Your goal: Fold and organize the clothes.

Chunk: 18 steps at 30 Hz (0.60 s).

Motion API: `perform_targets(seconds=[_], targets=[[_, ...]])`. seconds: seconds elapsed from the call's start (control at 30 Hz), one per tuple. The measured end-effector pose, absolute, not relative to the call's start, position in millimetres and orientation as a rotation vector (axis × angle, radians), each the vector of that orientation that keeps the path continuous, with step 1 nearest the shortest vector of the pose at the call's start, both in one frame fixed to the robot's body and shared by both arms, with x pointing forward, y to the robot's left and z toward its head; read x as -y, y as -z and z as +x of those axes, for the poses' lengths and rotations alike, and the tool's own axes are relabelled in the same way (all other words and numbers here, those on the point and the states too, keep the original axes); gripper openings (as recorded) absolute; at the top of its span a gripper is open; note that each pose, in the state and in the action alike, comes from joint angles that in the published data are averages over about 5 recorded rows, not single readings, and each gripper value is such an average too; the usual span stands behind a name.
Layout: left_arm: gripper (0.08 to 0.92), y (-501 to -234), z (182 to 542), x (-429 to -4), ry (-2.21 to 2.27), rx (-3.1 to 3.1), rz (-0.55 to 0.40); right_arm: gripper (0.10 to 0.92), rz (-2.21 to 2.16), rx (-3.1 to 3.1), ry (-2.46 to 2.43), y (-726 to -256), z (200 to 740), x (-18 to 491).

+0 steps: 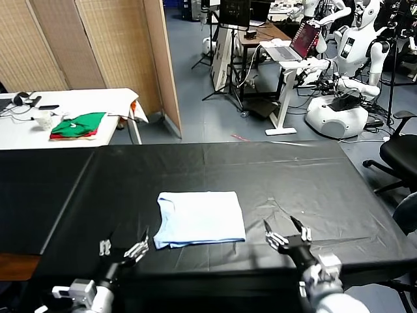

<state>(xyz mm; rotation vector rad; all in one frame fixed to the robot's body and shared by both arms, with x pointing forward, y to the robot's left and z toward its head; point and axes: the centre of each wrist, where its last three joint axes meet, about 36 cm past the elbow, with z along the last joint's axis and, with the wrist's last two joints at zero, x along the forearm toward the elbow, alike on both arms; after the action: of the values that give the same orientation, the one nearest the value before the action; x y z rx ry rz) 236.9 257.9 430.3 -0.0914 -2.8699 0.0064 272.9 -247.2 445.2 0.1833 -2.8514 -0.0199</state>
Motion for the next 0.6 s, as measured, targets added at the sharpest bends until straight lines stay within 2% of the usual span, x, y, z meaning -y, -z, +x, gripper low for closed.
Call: perform_targets(seconds=[0.37, 0.6], targets=[[0.907, -431.6, 222.4, -258.8, 0.002, 2.8, -0.071, 0.907, -0.034, 2.971, -0.05, -430.5, 196.3, 233.9], [0.907, -434.3, 216.8, -260.2, 0.009, 2.78, -0.064, 0.907, -0.065, 2.923, -0.047, -428.9, 168.7, 227.1]])
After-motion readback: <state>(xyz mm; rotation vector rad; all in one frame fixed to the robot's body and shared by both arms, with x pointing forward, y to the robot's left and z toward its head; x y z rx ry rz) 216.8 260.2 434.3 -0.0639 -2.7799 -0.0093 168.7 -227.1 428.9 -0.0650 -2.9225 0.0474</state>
